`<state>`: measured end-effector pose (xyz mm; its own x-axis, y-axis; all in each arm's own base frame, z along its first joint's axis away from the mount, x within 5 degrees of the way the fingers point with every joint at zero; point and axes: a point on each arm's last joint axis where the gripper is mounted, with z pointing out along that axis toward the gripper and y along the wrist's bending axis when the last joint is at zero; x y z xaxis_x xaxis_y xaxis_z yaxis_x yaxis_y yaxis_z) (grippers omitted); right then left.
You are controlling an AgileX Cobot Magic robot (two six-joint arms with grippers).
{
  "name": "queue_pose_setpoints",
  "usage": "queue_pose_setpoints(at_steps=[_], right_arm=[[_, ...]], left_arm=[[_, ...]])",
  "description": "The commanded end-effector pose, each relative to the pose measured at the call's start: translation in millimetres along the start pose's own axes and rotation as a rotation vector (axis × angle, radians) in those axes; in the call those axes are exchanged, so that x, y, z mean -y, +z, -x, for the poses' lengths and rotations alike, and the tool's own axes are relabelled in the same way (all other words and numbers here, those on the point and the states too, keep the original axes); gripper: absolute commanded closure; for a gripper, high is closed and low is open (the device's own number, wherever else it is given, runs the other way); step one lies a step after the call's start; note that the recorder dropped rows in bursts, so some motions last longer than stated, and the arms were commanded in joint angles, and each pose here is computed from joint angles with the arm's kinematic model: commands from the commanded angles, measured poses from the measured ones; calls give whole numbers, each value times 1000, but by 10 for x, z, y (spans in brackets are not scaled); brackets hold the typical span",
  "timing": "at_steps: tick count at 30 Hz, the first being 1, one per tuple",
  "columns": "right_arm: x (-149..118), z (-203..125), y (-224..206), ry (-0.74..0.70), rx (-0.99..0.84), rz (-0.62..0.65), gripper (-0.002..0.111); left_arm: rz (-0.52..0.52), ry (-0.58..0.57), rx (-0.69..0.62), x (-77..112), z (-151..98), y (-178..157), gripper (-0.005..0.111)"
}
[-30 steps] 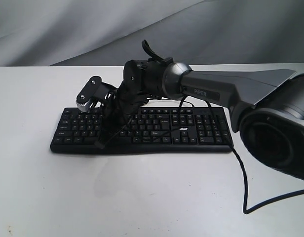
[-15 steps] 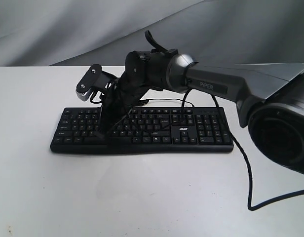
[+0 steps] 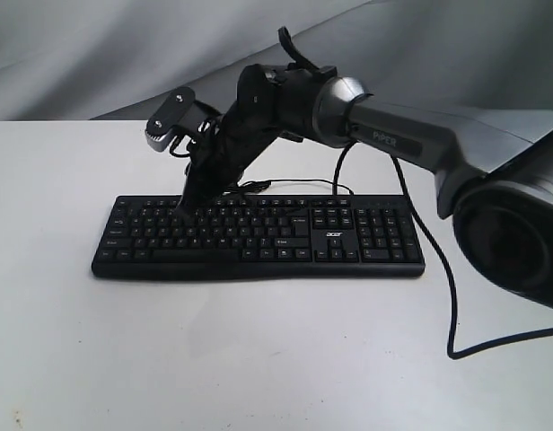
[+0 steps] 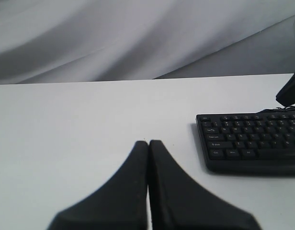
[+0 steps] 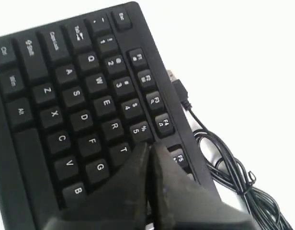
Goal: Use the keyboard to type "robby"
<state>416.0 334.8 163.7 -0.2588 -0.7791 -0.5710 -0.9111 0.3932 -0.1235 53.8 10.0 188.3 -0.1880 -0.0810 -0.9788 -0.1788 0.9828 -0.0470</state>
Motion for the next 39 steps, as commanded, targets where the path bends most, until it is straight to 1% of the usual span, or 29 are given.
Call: queue_pose_setpoints(at_steps=[1, 19, 39], right_arm=[[28, -35, 31, 8, -37, 8, 108], [-18, -153, 248, 27, -55, 52, 108], [-1, -155, 278, 17, -41, 33, 108]], left_arm=[[-1, -12, 3, 1, -9, 2, 106], [-1, -12, 3, 1, -9, 2, 106], [-1, -12, 3, 1, -9, 2, 106]])
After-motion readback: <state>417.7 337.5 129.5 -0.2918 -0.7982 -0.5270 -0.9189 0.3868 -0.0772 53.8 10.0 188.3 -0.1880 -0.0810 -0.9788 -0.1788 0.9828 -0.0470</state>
